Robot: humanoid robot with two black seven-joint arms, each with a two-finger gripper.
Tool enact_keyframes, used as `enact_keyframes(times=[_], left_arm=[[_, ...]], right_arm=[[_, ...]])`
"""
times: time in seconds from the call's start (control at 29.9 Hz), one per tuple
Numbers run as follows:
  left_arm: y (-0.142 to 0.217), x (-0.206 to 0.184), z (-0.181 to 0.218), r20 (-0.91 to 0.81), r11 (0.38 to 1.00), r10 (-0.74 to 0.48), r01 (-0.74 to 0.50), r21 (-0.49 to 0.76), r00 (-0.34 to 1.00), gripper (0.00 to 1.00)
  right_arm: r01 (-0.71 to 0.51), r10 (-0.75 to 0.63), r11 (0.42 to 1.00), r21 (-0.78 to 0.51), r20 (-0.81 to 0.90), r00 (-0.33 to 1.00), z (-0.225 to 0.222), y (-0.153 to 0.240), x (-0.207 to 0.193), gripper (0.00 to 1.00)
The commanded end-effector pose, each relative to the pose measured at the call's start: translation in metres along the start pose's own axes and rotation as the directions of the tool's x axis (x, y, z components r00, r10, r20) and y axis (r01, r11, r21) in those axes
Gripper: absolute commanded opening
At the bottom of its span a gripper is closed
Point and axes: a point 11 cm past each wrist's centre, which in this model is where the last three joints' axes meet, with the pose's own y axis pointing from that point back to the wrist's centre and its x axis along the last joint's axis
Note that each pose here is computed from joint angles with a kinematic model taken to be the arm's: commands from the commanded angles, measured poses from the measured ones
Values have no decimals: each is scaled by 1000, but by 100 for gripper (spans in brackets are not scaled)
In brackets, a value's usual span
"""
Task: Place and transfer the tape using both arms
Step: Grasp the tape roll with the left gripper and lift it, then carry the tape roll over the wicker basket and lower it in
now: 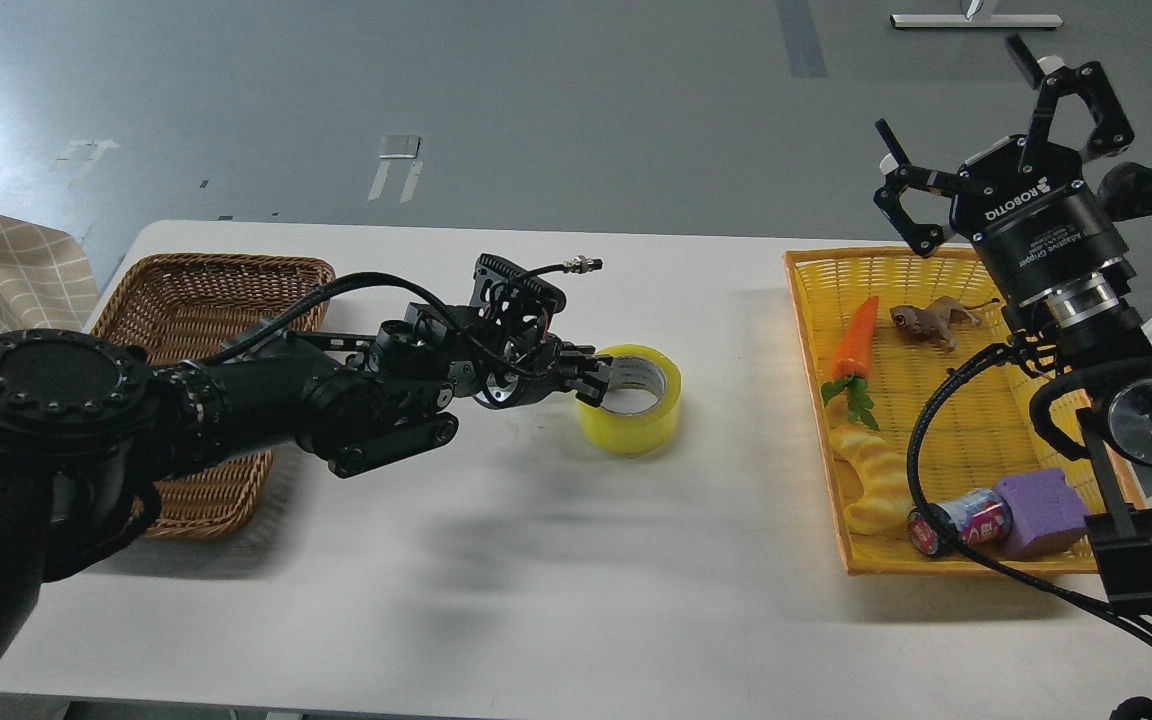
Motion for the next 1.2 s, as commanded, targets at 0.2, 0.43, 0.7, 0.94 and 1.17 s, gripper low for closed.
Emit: enact_keyframes(times=[0.2, 0.43, 0.7, 0.94, 1.17], left_arm=[[11, 25, -4, 18, 999, 37, -36, -18, 999, 0], [34, 55, -26, 31, 996, 88, -88, -7, 996, 0], [82, 65, -78, 22, 990, 122, -123, 66, 992, 0], [127, 65, -125, -1, 977, 151, -149, 150, 989, 0], [183, 54, -180, -33, 952, 182, -168, 254, 983, 0]], right_arm=[[2, -2, 1000, 1, 4, 1000, 1, -1, -1, 100], [4, -4, 1000, 2, 3, 1000, 1, -1, -1, 100], [3, -3, 1000, 2, 5, 1000, 1, -1, -1, 100], [1, -1, 1000, -3, 5, 1000, 2, 0, 0, 100], [0, 0, 1000, -10, 6, 1000, 5, 0, 0, 100]])
